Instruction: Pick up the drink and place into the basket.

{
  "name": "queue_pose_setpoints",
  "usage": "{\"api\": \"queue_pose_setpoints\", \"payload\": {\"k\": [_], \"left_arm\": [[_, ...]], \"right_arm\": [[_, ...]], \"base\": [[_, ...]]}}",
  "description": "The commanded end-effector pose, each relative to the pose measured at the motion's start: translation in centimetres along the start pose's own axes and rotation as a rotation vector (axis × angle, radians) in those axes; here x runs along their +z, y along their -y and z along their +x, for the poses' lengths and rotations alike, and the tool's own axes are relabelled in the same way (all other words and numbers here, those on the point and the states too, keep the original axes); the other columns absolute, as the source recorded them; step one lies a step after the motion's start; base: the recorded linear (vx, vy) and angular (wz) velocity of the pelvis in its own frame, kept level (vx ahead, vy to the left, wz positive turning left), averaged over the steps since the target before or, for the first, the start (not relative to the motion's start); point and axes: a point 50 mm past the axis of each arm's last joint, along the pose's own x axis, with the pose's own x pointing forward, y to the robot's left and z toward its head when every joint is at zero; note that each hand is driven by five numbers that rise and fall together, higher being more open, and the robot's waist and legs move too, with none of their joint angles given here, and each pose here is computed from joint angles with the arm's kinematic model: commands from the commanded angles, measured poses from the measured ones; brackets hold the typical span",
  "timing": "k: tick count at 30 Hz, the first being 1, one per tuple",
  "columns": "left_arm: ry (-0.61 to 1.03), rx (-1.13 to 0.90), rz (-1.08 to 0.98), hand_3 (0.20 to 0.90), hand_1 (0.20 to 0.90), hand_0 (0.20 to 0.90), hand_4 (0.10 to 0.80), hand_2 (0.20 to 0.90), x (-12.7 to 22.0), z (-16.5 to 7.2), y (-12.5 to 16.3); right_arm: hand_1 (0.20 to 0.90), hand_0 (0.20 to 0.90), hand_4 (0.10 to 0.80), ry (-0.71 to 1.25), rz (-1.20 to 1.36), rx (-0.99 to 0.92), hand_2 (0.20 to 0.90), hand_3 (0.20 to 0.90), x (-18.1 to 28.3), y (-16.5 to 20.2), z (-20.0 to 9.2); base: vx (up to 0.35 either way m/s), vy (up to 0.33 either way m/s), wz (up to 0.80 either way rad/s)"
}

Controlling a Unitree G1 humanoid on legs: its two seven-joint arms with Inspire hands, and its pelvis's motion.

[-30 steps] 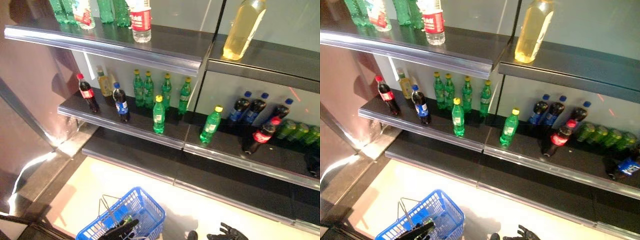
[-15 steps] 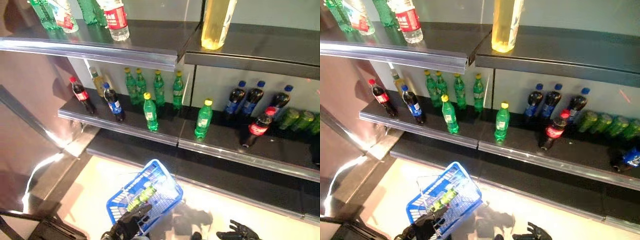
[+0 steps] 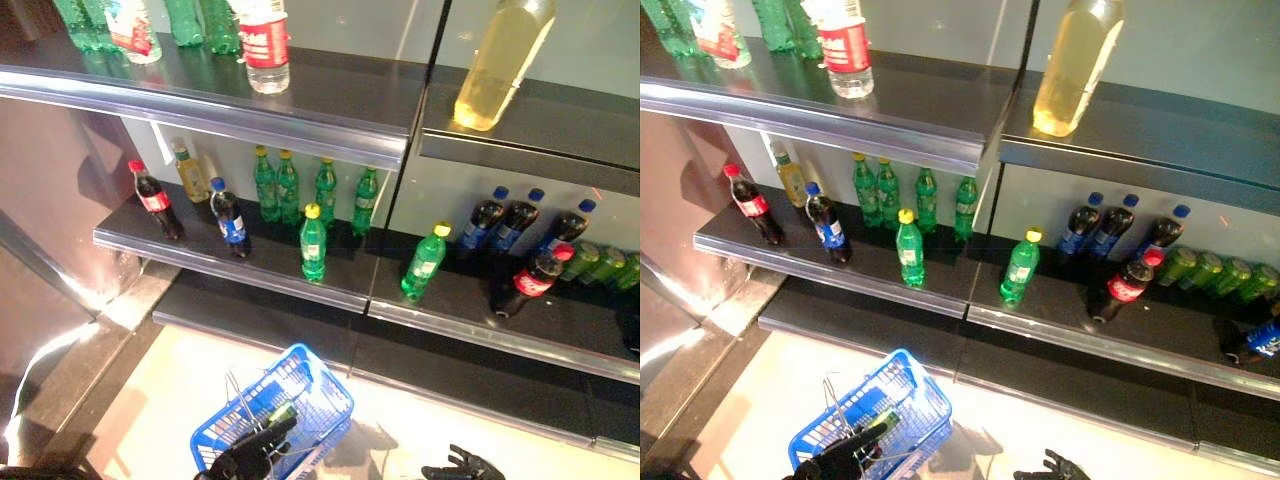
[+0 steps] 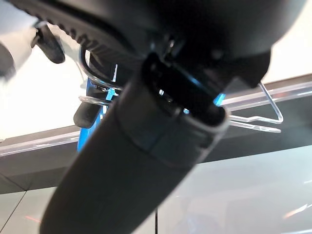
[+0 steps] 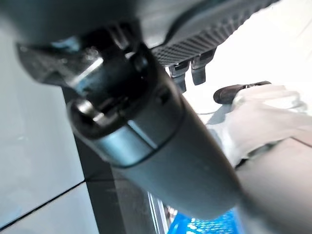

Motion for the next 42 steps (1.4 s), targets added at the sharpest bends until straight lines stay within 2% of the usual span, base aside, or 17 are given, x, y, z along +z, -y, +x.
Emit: {"api": "queue_pose_setpoints", "payload": {"k": [1, 19, 26, 42], "left_arm": [[0.141, -0.190, 0.043, 0.200, 0.300, 0.300, 0.100, 0.300, 4.1, 1.0, 3.1], [0.175, -0.128, 0.015, 0.200, 0.300, 0.300, 0.100, 0.300, 3.9, -0.2, 0.9], [0.165, -0.142, -0.002, 0.200, 0.300, 0.300, 0.100, 0.300, 3.1, 0.1, 1.3], [0.169, -0.116, -0.037, 0.200, 0.300, 0.300, 0.100, 0.300, 2.5, -0.6, 0.1]], "right_arm": [[0.900, 0.900, 0.800, 0.047, 0.020, -0.007, 0.900, 0.900, 0.9, 0.3, 0.1], [0.900, 0.900, 0.800, 0.034, -0.025, 0.007, 0.900, 0.900, 1.9, 0.2, 0.4], [0.900, 0.900, 0.800, 0.032, -0.020, -0.002, 0.900, 0.900, 1.4, 0.2, 0.3], [0.900, 0.900, 0.800, -0.017, -0.025, -0.040, 0.900, 0.900, 0.0, 1.2, -0.2]], "base": [[0.035, -0.099, 0.06], [0.070, -0.193, 0.08], [0.058, -0.020, 0.00], [0.057, 0.015, 0.04]]}}
